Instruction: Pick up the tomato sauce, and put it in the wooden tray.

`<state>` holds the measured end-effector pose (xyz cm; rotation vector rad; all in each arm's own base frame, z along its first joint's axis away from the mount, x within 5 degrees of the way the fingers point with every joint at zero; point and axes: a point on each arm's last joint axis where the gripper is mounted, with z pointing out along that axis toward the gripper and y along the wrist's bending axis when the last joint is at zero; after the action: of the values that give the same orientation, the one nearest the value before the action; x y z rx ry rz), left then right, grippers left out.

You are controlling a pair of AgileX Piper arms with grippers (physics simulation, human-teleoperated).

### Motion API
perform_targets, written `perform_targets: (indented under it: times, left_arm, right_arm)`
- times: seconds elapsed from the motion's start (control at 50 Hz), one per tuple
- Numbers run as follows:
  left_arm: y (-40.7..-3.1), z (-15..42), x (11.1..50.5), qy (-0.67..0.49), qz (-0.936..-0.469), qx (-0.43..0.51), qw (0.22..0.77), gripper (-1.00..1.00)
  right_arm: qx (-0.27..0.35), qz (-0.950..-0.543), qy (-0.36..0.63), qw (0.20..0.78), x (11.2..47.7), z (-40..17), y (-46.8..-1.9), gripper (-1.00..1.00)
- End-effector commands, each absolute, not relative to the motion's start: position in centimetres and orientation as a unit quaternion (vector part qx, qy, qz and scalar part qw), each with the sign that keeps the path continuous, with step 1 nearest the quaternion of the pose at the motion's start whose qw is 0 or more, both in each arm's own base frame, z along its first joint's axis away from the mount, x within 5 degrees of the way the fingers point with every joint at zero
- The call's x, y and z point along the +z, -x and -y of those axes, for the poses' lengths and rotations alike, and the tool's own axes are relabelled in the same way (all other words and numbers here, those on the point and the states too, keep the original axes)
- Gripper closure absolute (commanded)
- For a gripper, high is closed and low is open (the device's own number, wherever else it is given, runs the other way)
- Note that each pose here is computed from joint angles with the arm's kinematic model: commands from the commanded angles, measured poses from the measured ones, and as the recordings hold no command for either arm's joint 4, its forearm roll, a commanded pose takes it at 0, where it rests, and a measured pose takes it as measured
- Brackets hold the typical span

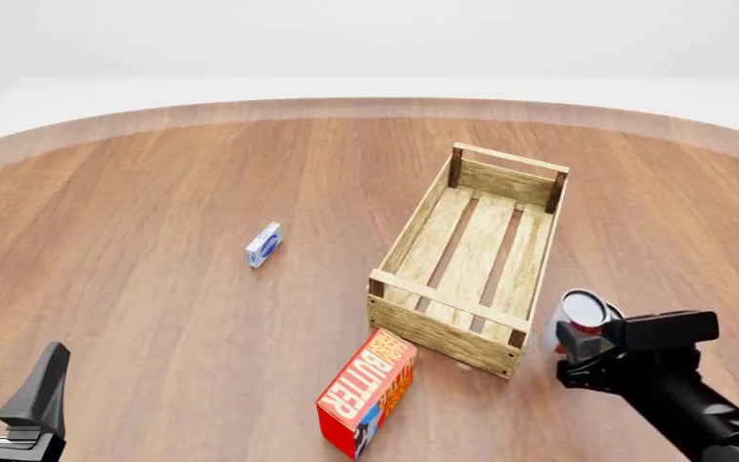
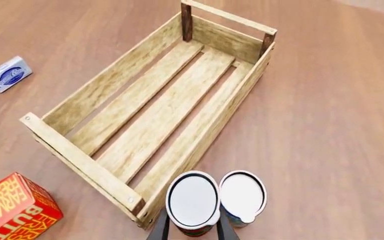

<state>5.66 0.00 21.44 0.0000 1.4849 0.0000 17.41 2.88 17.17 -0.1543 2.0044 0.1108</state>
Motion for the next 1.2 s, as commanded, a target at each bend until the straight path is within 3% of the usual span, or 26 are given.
perform_targets:
  times: [0.02, 1.2]
  left_arm:
    - [-5.7, 0.0, 21.4, 0.000, -0.676, 0.000, 0.737, -1.00]
    - [-5.7, 0.0, 21.4, 0.000, -0.676, 0.000, 0.737, -1.00]
  right_arm:
    - [0.048, -0.836, 0.062, 0.543, 18.3, -2.8, -17.2, 1.00]
    - [0.046, -0.818, 0.082, 0.568, 23.1, -3.0, -16.5, 1.00]
